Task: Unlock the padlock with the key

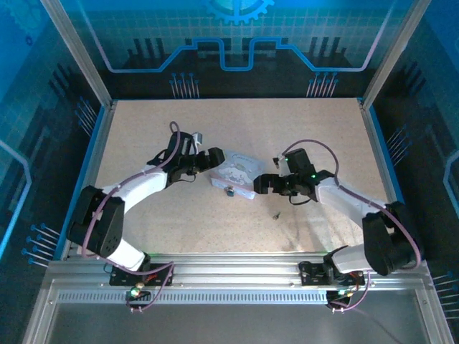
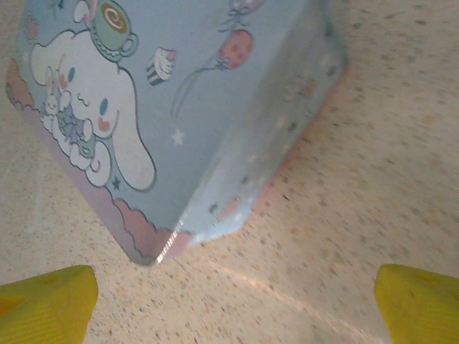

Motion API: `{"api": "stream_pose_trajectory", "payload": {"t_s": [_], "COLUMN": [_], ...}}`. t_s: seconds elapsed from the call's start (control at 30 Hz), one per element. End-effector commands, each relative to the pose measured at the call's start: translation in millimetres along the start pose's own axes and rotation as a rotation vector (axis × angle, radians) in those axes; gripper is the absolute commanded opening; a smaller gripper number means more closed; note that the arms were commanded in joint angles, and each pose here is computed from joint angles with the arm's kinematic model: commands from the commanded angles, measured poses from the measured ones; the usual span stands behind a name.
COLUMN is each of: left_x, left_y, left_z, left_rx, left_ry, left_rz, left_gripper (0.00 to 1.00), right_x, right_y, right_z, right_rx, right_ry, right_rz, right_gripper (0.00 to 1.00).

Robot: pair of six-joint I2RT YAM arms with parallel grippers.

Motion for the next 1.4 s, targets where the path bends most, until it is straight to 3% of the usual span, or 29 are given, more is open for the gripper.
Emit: {"api": "stream_pose_trajectory", "payload": {"t_s": [0.0, 0.37, 0.87, 1.37], "left_x": [-23.1, -67.4, -80.3, -79.0], "left_y": [0.3, 7.6, 14.5, 15.7], "left_z": [-5.1, -31.9, -50.2, -50.3], "left_rx": [0.047, 0.030, 0.034, 0.036], "left_ry": [-0.011, -0.067, -0.076, -0.074], "left_rz": [0.024, 0.056, 0.058, 0.062], "left_gripper": [0.89, 0.89, 0.93, 0.94], "right_x": [-19.3, -24.5, 17.0, 23.0], "right_y": [-23.5, -41.9, -25.3, -39.1], "right_z": [-24.7, -76.0, -87.6, -89.9], "right_rx": [0.073, 0.066, 0.040, 0.057], "right_ry": [0.032, 0.133, 0.175, 0.151], "right_rz": [-0.170, -0.451, -0.544, -0.590], "right_gripper": [0.97, 0.81, 0.59, 0.45]}}
Point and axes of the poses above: each hand's point on the last joint's axis, 136 mm out from that joint toward the fingers, its own x axis out along the fingers, its own y axis along the line the jaws close on, z = x × y, the point moved 4 cm from there along -x, back along the fingers, and after that the axes turned 10 degrees about x, right-handed, at the moved point
